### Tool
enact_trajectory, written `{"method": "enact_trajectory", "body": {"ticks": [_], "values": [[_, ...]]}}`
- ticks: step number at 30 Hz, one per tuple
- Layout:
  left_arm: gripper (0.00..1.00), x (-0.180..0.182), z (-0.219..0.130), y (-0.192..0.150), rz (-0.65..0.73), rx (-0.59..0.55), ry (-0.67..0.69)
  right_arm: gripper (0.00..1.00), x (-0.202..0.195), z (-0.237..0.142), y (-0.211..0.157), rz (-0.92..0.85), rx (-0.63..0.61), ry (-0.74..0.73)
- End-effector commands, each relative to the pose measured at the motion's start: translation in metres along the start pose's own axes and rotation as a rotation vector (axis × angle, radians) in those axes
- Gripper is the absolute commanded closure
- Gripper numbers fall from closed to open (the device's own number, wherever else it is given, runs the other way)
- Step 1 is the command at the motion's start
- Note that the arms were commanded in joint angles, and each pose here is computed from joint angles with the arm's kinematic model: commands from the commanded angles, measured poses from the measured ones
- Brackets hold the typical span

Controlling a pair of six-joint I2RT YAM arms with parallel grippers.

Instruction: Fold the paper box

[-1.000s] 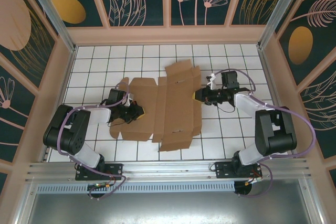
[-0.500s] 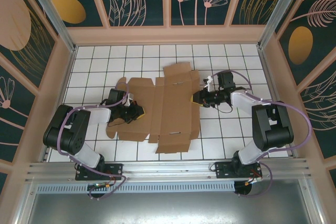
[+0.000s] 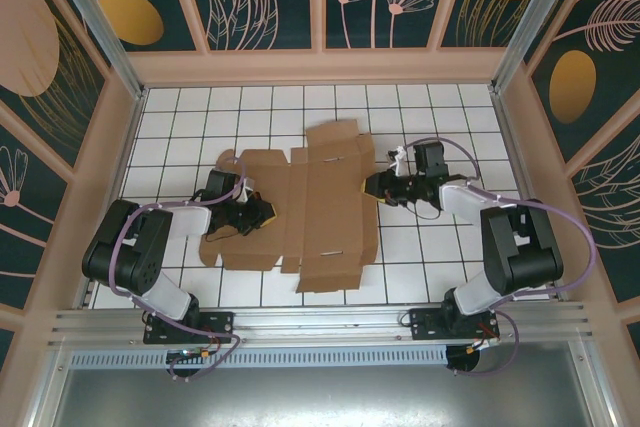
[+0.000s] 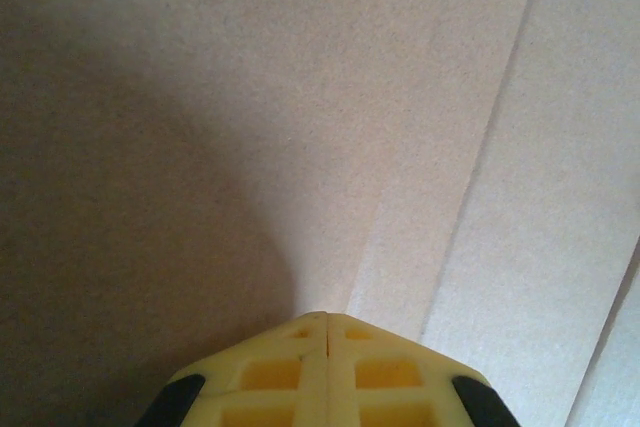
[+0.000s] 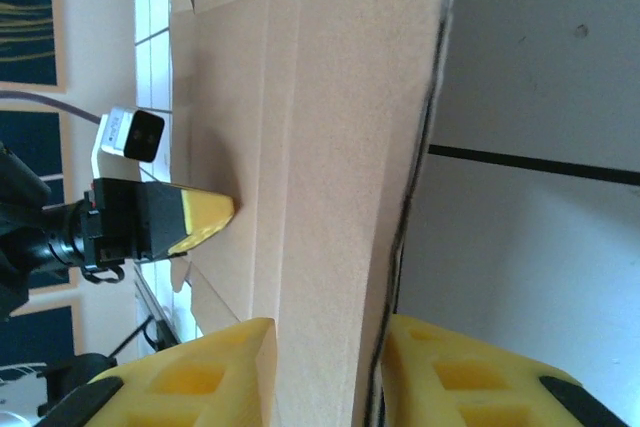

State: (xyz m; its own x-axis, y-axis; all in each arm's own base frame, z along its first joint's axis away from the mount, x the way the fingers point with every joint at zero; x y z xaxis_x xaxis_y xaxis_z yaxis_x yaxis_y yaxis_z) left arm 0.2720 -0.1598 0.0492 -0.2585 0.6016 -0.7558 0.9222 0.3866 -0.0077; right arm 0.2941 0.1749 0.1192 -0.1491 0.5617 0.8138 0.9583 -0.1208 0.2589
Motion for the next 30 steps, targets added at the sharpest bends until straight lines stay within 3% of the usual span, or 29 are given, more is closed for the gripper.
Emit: {"method": "enact_trajectory", "body": {"ticks": [1,8,12,15,19,30], "values": [[1.00,0.002,0.002,-0.004,-0.016,0.019,-0.015,0.67,0.021,0.004,0.015,-0.043,-0.083,0.054],[1.00,0.008,0.006,-0.006,-0.033,0.032,-0.005,0.68,0.009,0.024,0.008,-0.019,-0.049,0.032],[1.00,0.010,0.006,-0.006,-0.037,0.030,0.003,0.71,-0.009,0.028,0.006,-0.012,-0.043,-0.054],[1.00,0.008,0.004,-0.002,-0.015,0.019,0.026,0.80,-0.021,0.030,0.005,-0.012,-0.024,-0.118],[1.00,-0.005,-0.010,0.010,0.039,-0.042,0.055,0.98,-0.034,0.025,0.003,0.008,-0.026,-0.142],[1.00,0.010,-0.056,0.065,0.029,-0.299,0.310,1.00,-0.023,-0.014,0.020,-0.039,-0.018,-0.244]]}}
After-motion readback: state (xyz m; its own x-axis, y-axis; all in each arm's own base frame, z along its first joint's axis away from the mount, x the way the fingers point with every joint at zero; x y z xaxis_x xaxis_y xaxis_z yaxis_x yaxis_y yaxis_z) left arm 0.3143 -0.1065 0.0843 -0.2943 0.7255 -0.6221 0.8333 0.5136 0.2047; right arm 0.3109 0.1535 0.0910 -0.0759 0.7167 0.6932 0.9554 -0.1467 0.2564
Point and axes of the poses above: each hand's point on the last joint's axis, 136 mm out from that joint toward the fingers, its own z axis out along the fingers, its own x axis along the line the jaws close on, y = z × x, the point moved 4 cm from there along -z, back along the fingers, and after that the axes turned 1 degree about -z, right-handed, at the moved point
